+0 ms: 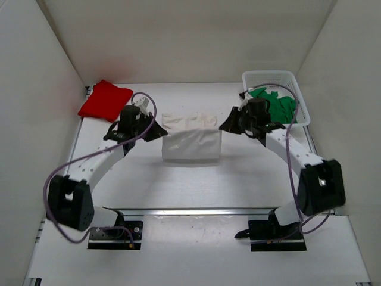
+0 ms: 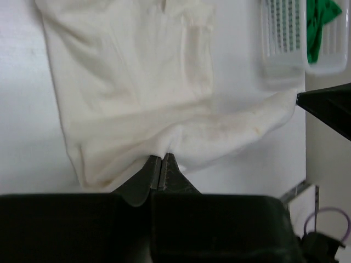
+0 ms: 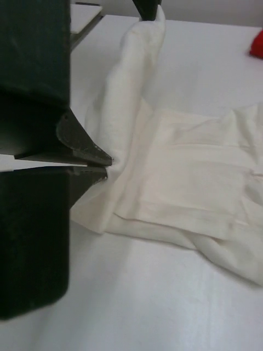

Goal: Fold and stack the t-shirts
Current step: Fold the long partially folded tshirt into a neat square

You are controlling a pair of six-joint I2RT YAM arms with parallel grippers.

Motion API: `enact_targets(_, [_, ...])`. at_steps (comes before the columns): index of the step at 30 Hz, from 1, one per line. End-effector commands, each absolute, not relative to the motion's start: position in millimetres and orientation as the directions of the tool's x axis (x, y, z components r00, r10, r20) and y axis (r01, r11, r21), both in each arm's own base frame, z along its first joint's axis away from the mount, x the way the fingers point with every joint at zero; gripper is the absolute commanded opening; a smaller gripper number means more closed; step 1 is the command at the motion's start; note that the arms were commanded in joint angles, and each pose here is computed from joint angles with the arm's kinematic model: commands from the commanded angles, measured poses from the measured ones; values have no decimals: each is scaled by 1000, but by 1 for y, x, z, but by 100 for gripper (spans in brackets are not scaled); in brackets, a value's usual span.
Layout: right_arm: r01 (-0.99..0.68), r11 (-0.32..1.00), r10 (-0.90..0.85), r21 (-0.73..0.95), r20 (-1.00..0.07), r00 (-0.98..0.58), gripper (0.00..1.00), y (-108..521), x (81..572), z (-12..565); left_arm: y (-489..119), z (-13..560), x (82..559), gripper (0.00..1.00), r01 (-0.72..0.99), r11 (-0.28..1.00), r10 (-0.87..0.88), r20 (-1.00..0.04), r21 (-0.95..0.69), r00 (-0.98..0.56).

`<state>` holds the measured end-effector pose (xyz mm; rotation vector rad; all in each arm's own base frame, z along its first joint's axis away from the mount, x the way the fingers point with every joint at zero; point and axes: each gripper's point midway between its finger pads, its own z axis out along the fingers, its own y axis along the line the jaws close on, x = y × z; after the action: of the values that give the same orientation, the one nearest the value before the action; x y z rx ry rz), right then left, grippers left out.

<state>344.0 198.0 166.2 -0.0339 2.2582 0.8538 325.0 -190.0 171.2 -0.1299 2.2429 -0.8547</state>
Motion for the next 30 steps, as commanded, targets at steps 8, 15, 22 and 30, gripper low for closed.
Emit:
enact_targets(8, [-300,766,192,568,-649,-737,0,215,511,144,-159,127,487,0,-26,819,-429,-580,-574,-693])
enact_targets(15, [-276,755,213,595,-620,-755,9,224,563,114,-137,108,531,16,-79,790,-511,-581,-608,-634])
enact_targets(22, [-302,790,190,533,-681,-707,36,226,552,144,-125,166,542,59,8,702,-604,-600,-712,-525])
enact_targets(30, [-374,759,168,533,-715,-679,11,250,489,149,-199,158,474,43,115,715,-519,-635,-689,-573])
